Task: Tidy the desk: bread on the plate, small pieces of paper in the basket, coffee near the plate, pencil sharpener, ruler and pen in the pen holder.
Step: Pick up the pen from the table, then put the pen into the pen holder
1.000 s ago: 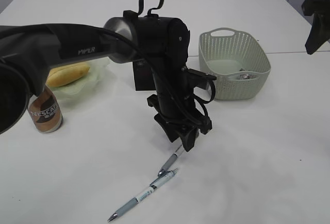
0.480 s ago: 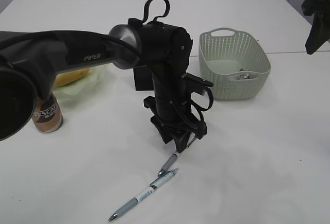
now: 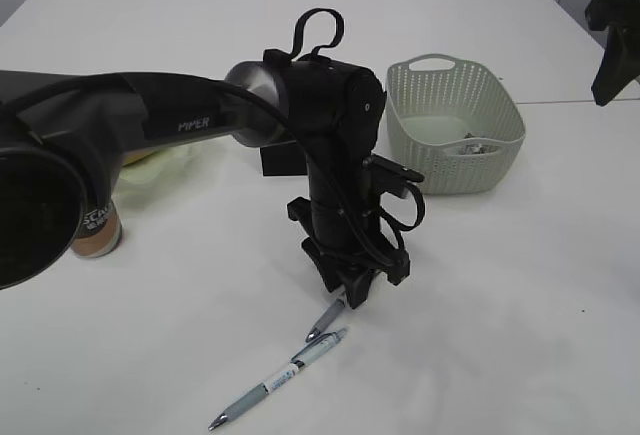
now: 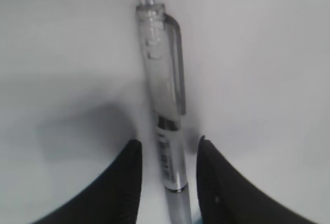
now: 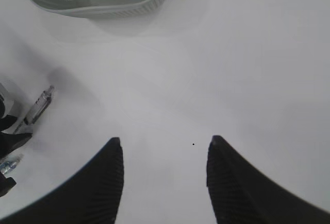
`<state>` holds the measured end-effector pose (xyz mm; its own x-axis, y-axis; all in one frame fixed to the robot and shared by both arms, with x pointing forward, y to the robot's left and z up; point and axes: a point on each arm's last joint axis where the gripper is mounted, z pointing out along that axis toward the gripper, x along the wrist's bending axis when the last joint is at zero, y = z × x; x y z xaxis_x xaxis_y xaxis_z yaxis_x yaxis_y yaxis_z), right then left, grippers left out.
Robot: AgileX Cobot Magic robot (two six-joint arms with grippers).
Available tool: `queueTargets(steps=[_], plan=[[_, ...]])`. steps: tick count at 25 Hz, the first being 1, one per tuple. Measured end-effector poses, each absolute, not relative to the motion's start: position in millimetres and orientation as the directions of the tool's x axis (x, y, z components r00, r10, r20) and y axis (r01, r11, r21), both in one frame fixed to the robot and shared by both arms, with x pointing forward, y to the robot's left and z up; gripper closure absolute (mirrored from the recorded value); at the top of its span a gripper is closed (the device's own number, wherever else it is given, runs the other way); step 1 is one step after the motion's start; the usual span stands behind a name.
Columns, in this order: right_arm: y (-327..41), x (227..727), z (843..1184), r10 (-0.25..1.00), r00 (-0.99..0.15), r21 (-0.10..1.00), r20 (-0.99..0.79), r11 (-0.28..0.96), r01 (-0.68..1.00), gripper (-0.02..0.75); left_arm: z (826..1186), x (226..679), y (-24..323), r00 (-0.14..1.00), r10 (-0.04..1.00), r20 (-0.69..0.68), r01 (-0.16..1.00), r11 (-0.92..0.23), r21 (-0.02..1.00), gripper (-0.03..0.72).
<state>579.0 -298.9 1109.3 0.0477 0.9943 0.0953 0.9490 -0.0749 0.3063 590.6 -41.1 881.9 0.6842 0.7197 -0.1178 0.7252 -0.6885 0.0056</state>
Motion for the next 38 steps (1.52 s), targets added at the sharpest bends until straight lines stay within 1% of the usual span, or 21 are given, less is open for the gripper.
queueTargets(steps=[2,4,8,10,12,13,19,21,24,27,29,32,34,38], plan=[[-298.9,579.0,1109.3,0.994,0.048,0.306,0.095,-0.075,0.949,0.353,881.3,590.6,-41.1,0.684,0.720,-0.118,0.725,-0.689,0.004,0.446],[-298.9,579.0,1109.3,0.994,0.048,0.306,0.095,-0.075,0.949,0.353,878.6,590.5,-41.1,0.684,0.720,-0.118,0.725,-0.689,-0.001,0.463],[-298.9,579.0,1109.3,0.994,0.048,0.306,0.095,-0.075,0.949,0.353,877.8,590.7,-41.3,0.684,0.720,-0.118,0.725,-0.689,-0.002,0.465],[-298.9,579.0,1109.3,0.995,0.041,0.307,0.093,-0.068,0.949,0.353,877.6,590.9,-41.5,0.684,0.720,-0.118,0.725,-0.689,-0.002,0.513],[-298.9,579.0,1109.3,0.995,0.038,0.307,0.092,-0.064,0.949,0.353,877.0,591.2,-41.5,0.683,0.721,-0.116,0.726,-0.688,-0.003,0.610],[-298.9,579.0,1109.3,0.995,0.038,0.307,0.092,-0.064,0.949,0.353,877.0,590.5,-42.1,0.684,0.720,-0.117,0.725,-0.689,-0.003,0.620],[-299.2,579.0,1109.3,0.996,0.034,0.308,0.088,-0.060,0.950,0.353,880.9,590.8,-41.7,0.686,0.719,-0.112,0.724,-0.690,0.004,0.624],[-299.3,579.0,1109.3,0.996,0.034,0.308,0.087,-0.059,0.950,0.353,893.0,590.3,-40.8,0.689,0.716,-0.108,0.722,-0.691,0.024,0.624],[-299.4,579.0,1109.3,0.996,0.034,0.308,0.086,-0.059,0.950,0.353,924.4,586.3,-35.7,0.690,0.716,-0.107,0.723,-0.687,0.070,0.624],[-299.5,579.0,1109.2,0.996,0.034,0.308,0.085,-0.059,0.950,0.353,945.1,578.1,-22.2,0.685,0.721,-0.105,0.728,-0.681,0.074,0.624],[-299.5,579.0,1109.2,0.996,0.034,0.308,0.085,-0.059,0.950,0.353,951.1,571.6,-11.1,0.678,0.728,-0.103,0.735,-0.674,0.071,0.624],[-299.5,579.0,1109.2,0.996,0.034,0.308,0.085,-0.059,0.950,0.353,956.6,564.8,4.5,0.663,0.743,-0.095,0.746,-0.643,0.173,0.624],[-299.5,579.0,1109.2,0.996,0.034,0.308,0.085,-0.059,0.950,0.353,958.8,560.8,16.1,0.649,0.756,-0.087,0.744,-0.606,0.282,0.624],[-299.5,579.0,1109.2,0.996,0.034,0.308,0.085,-0.059,0.950,0.353,953.2,550.1,48.0,0.608,0.791,-0.071,0.720,-0.512,0.469,0.624]])
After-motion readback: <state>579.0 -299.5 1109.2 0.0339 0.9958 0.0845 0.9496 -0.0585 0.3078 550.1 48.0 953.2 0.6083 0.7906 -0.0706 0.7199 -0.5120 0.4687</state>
